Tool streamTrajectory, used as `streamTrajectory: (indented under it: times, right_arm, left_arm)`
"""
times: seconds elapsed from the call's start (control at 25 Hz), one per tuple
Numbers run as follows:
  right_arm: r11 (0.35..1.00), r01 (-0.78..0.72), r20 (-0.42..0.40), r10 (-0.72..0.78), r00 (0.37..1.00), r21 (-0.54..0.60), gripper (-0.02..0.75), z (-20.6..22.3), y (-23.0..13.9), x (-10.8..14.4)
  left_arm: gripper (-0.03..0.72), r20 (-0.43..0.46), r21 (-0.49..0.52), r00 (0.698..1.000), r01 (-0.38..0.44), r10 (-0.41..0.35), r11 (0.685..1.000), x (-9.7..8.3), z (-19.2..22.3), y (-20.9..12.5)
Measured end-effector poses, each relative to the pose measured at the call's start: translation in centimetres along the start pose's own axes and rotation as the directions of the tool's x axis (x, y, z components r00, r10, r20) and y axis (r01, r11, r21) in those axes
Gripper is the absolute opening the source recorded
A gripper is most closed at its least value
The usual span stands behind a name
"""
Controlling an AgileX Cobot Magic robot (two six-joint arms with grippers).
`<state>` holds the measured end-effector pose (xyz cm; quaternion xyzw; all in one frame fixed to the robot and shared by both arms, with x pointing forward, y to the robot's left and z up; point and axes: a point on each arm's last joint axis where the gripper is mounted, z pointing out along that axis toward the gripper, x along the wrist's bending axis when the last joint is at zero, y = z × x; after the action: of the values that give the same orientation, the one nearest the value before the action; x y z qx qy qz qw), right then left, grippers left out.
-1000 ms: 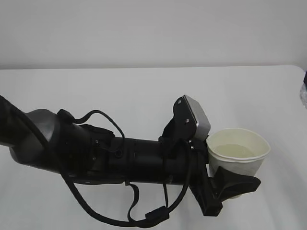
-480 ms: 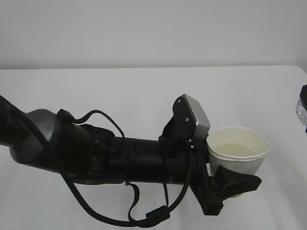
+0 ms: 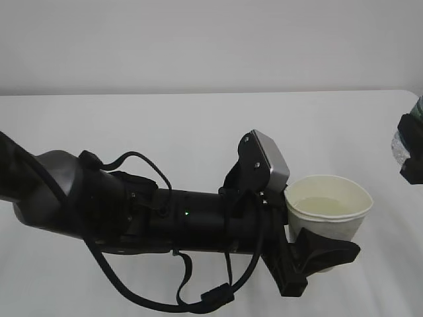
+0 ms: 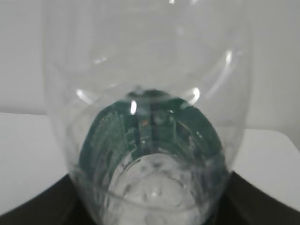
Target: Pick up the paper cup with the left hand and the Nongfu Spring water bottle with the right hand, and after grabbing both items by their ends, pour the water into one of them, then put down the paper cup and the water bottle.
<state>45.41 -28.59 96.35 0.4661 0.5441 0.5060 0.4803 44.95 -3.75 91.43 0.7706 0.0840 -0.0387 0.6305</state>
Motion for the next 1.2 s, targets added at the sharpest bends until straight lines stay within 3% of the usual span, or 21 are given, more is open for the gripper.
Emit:
streamTrajectory:
  times: [0.44, 1.2]
  right_arm:
    - [0.986, -0.037, 0.035, 0.031, 0.999, 0.160, 0.419, 1.5, -3.8, -0.3]
    - [0.961, -0.077, 0.048, 0.066, 0.997, 0.266, 0.419, 7.3, -8.7, -0.5]
  left_arm:
    - [0.454, -0.026, -0.011, 1.000, 0.011, -0.011, 1.000, 0.8, -0.4, 0.1]
    - [0.453, -0.061, -0.036, 0.998, 0.020, -0.022, 0.999, 2.3, -1.4, 0.3]
